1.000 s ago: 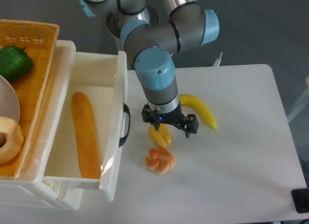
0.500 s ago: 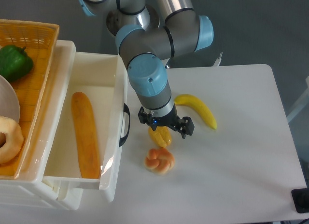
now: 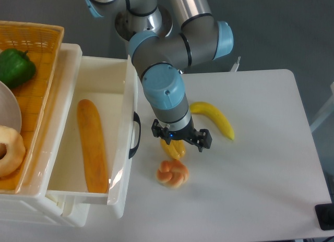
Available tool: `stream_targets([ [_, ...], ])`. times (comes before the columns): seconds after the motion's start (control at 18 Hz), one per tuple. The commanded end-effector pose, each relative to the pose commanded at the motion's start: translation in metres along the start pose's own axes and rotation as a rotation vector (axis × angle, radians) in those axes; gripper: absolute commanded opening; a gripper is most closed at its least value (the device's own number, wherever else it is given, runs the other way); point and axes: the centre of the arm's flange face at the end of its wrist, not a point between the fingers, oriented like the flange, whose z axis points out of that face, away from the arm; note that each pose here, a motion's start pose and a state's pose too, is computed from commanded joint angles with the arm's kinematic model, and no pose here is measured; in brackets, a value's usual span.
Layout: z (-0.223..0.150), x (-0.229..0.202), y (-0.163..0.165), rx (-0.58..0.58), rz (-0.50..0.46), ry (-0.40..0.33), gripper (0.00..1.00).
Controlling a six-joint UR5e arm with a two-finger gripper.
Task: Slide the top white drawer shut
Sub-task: 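Move the gripper over the table toward the open white drawer's front, then lower the gripper beside the drawer front and contact its handle side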
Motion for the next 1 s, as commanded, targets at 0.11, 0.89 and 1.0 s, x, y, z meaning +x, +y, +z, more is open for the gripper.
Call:
stream_targets([
  [0.11, 0.012, 0.001, -0.002, 0.005, -0.014, 0.040, 1.00],
  [0.89, 0.048, -0.022, 0.012, 0.057, -0.230, 0.320, 1.00],
  [1.0, 0.048, -0.019, 0.011, 0.057, -0.227, 0.324, 1.00],
])
